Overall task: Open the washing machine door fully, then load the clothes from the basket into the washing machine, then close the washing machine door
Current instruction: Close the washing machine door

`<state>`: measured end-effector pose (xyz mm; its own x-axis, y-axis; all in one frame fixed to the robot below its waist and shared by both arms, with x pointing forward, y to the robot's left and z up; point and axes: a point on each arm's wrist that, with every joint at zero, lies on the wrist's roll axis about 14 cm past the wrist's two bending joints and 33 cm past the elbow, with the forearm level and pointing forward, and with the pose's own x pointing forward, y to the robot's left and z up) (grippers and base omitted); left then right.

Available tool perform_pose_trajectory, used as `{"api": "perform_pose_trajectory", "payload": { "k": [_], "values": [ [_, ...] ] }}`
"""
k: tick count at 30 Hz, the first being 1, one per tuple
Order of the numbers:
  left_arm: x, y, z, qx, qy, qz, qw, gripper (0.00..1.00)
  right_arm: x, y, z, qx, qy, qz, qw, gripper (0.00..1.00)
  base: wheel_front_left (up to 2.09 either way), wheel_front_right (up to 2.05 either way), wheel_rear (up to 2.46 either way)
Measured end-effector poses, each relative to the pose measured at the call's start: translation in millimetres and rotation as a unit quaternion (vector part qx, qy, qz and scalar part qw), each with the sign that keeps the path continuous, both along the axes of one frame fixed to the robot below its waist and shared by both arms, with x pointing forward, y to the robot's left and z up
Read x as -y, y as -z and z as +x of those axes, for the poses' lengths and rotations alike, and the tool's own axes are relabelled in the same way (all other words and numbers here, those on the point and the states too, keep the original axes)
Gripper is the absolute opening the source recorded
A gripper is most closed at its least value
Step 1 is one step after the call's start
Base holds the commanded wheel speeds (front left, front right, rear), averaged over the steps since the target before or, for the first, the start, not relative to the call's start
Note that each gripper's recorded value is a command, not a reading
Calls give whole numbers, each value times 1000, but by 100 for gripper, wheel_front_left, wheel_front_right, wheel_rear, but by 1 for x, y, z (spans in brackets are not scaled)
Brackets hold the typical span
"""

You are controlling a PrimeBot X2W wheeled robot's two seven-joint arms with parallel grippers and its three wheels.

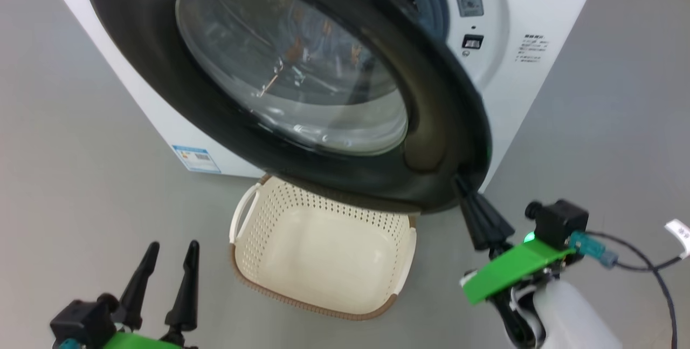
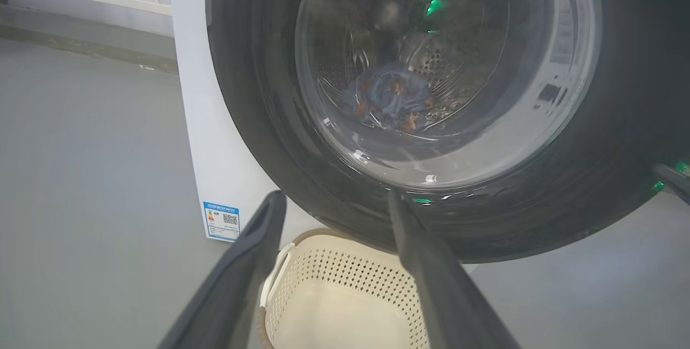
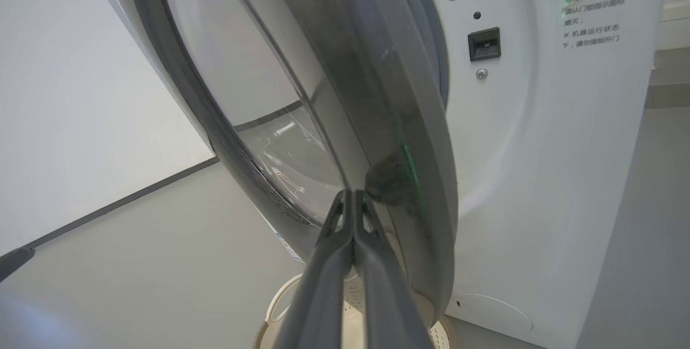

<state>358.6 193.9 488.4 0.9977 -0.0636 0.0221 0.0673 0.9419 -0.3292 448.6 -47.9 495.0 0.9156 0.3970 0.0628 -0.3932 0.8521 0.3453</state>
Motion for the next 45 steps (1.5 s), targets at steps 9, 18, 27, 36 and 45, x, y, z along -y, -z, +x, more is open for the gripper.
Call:
{"api": "perform_pose_trajectory", "payload": {
  "k": [9, 18, 27, 36, 45],
  "values": [
    [2, -3, 17, 7, 4, 0, 1000, 100, 9, -13, 37, 18, 29, 23, 999, 0, 0, 0, 0],
    [2, 0, 32, 5, 0, -7, 1000, 100, 25, -33, 81, 46, 67, 51, 995, 0, 0, 0, 0],
    [1, 1, 48, 8, -3, -9, 1000, 100, 27, -36, 113, 57, 78, 59, 994, 0, 0, 0, 0],
    [-3, 5, 54, 4, -9, -9, 1000, 100, 20, -31, 122, 55, 74, 65, 994, 0, 0, 0, 0],
    [-5, 1, 52, 9, -13, -9, 1000, 100, 16, -35, 111, 61, 57, 43, 996, 9, 0, 0, 0]
  ]
}}
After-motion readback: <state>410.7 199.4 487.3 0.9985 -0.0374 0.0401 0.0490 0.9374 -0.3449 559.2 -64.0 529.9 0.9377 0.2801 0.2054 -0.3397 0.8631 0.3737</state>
